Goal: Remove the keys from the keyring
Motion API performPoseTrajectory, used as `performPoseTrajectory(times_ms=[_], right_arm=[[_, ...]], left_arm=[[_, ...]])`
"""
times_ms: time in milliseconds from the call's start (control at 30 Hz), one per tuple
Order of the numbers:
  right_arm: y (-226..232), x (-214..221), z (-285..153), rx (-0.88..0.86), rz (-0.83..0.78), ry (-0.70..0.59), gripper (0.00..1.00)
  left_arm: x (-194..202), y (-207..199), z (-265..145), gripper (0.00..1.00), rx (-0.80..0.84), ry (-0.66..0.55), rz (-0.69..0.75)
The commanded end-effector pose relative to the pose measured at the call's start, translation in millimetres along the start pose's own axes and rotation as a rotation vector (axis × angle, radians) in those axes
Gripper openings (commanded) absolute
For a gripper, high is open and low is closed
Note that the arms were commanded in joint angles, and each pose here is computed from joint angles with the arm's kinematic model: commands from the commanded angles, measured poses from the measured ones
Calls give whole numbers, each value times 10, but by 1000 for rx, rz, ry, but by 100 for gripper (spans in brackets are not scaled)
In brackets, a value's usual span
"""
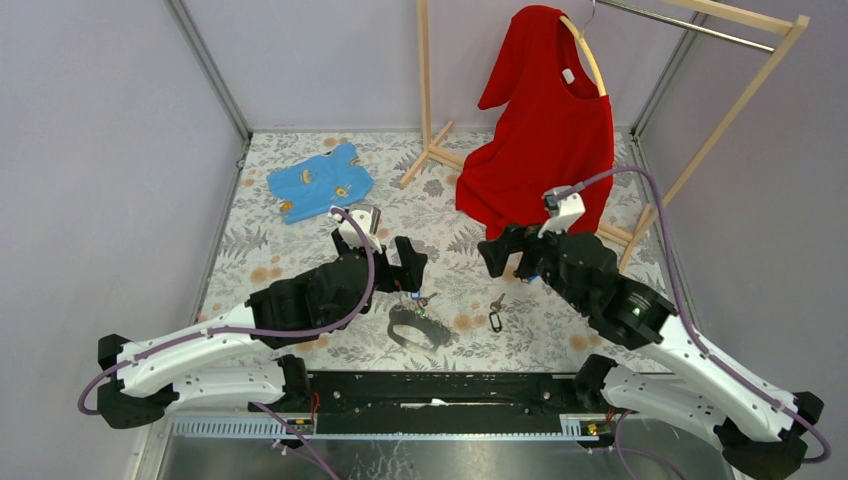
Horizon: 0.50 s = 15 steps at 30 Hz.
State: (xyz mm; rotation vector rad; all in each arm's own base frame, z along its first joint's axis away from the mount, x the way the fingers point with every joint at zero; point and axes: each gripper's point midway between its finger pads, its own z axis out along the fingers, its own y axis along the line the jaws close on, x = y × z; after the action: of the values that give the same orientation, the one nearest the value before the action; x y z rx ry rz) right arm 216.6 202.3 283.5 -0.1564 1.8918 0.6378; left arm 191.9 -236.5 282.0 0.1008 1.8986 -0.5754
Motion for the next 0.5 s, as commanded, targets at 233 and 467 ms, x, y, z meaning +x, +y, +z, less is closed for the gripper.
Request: performPoseTrajectory(times_ms=[233,467], right_arm=[[-185,78,-298,11,31,-23,100],[-211,98,-349,15,41,-18,100]], left_arm=[[-63,104,-26,99,-52,-22,-29],[-28,159,-41,99,-60,-24,-26]])
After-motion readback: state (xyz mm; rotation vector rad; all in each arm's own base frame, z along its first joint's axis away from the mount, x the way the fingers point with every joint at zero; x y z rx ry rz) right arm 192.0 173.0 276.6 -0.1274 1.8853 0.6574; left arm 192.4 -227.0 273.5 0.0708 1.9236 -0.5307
